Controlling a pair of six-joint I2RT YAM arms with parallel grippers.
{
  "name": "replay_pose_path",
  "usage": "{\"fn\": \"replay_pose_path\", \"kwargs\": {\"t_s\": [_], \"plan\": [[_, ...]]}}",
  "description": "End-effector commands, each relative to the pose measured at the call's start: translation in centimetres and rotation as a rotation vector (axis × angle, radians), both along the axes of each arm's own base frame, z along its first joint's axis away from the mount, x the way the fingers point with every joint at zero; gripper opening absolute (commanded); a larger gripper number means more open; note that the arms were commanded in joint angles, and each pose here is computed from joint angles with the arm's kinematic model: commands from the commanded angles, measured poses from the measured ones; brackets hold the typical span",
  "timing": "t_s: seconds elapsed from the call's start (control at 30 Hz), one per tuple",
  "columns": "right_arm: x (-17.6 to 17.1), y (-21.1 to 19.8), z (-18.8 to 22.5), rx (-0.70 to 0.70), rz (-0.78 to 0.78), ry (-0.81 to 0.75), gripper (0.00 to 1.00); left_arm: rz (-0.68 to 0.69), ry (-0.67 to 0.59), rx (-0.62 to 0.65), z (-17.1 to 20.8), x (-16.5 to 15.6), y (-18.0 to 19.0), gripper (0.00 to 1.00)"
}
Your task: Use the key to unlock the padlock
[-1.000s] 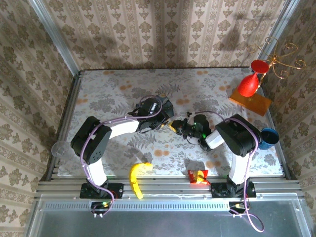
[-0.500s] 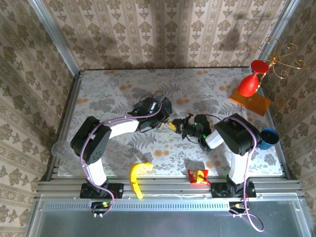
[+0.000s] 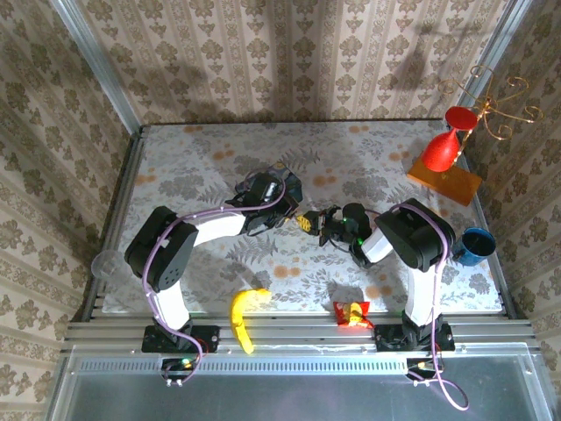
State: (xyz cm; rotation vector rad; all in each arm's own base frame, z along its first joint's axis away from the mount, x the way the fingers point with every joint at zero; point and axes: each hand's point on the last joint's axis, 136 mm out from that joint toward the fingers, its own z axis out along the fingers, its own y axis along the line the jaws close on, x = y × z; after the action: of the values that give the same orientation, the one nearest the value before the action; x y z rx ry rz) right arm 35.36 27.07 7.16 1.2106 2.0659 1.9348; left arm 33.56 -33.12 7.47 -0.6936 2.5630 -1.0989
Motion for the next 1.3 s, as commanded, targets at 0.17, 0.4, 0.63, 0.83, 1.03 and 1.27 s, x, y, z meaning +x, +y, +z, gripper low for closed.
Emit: {"fn": "replay_pose_path", "kwargs": {"t_s": [0.17,0.4,0.63,0.83,1.03,1.27], "plan": [[1.8,2.0,2.6,0.057,0.008,-0.096,0.00,-0.215,0.035,-0.164,3.2,-4.3,-4.7,0.00],[1.5,0.9,0.9,-0.025,-0.009,-0.134,0.36,-0.190,0.058,-0.149,2.6,-4.1,-3.9,0.00],[0.9,-0.9,-0.5,-0.081,-0.041,-0.130,0.44,-0.168,0.073,-0.140,2.0,-3.9,-3.2,0.00],[-0.7,-3.6,-2.3,-0.169,-0.082,-0.122,0.45,-0.160,0.079,-0.138,1.8,-3.9,-2.9,0.00],[-2.3,-5.9,-3.9,-0.259,-0.108,-0.103,0.47,-0.151,0.096,-0.131,1.2,-4.1,-2.5,0.00],[-2.5,-6.8,-3.8,-0.386,-0.094,-0.113,0.48,-0.158,0.127,-0.123,0.2,-4.7,-2.3,0.01]]}}
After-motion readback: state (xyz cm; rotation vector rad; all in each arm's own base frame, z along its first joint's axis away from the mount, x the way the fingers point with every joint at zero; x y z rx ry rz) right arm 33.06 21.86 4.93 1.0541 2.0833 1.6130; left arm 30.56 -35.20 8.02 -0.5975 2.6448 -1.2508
